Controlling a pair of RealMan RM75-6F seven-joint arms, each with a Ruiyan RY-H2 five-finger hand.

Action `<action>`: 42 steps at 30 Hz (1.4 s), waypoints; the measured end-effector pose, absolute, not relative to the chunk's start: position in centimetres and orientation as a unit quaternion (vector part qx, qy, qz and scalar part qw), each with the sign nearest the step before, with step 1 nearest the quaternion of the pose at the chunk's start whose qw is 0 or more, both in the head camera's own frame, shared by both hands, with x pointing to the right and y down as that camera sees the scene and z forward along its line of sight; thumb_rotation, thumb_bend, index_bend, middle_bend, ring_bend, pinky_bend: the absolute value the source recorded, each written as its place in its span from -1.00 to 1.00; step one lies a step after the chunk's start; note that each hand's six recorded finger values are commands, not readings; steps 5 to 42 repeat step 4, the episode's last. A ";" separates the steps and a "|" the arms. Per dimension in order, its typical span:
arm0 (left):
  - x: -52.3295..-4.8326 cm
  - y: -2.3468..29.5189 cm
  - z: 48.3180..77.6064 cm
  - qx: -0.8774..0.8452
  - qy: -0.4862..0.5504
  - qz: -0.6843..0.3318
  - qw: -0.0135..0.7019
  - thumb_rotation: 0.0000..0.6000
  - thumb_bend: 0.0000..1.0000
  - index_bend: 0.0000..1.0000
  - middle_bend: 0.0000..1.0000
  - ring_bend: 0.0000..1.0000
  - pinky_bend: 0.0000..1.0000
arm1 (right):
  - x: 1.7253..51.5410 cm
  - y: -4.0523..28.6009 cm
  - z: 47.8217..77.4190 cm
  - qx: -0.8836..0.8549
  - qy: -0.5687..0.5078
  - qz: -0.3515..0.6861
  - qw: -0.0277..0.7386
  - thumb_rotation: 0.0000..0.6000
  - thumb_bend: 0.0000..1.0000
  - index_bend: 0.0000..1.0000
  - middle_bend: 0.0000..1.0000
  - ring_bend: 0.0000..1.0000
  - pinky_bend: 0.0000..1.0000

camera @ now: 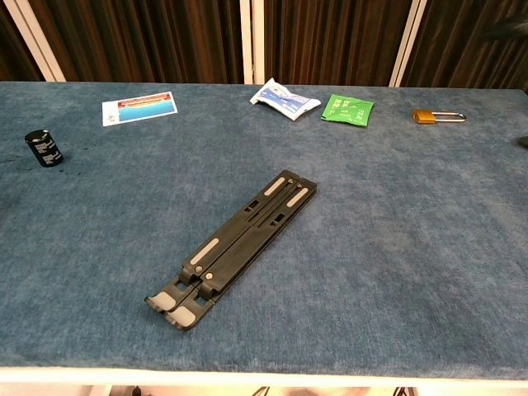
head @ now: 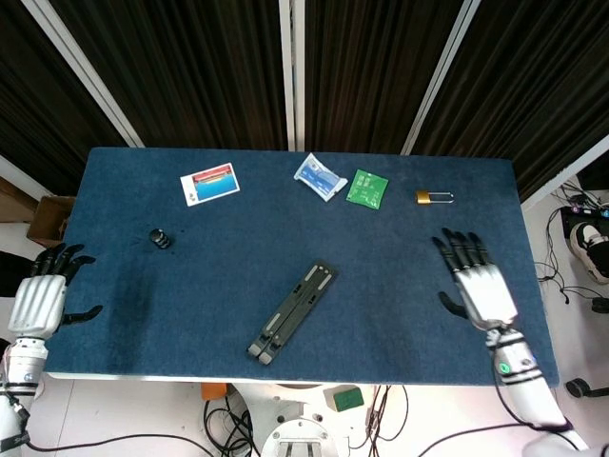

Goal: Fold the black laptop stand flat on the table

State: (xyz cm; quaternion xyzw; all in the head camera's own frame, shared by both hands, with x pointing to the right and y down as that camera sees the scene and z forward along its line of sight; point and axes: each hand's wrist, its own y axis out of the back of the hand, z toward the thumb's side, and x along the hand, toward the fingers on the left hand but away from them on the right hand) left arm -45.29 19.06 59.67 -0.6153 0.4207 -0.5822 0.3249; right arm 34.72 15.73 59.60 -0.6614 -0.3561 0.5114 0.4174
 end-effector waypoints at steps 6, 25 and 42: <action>-45.8 21.6 58.2 -0.603 0.424 -0.591 0.327 1.00 -1.00 -0.50 -0.78 -0.92 -0.85 | 40.1 19.1 56.9 -0.631 -0.417 0.522 0.394 1.00 -0.56 -1.00 -0.96 -1.00 -1.00; -45.8 21.6 58.2 -0.603 0.424 -0.591 0.327 1.00 -1.00 -0.50 -0.78 -0.92 -0.85 | 40.1 19.1 56.9 -0.631 -0.417 0.522 0.394 1.00 -0.56 -1.00 -0.96 -1.00 -1.00; -45.8 21.6 58.2 -0.603 0.424 -0.591 0.327 1.00 -1.00 -0.50 -0.78 -0.92 -0.85 | 40.1 19.1 56.9 -0.631 -0.417 0.522 0.394 1.00 -0.56 -1.00 -0.96 -1.00 -1.00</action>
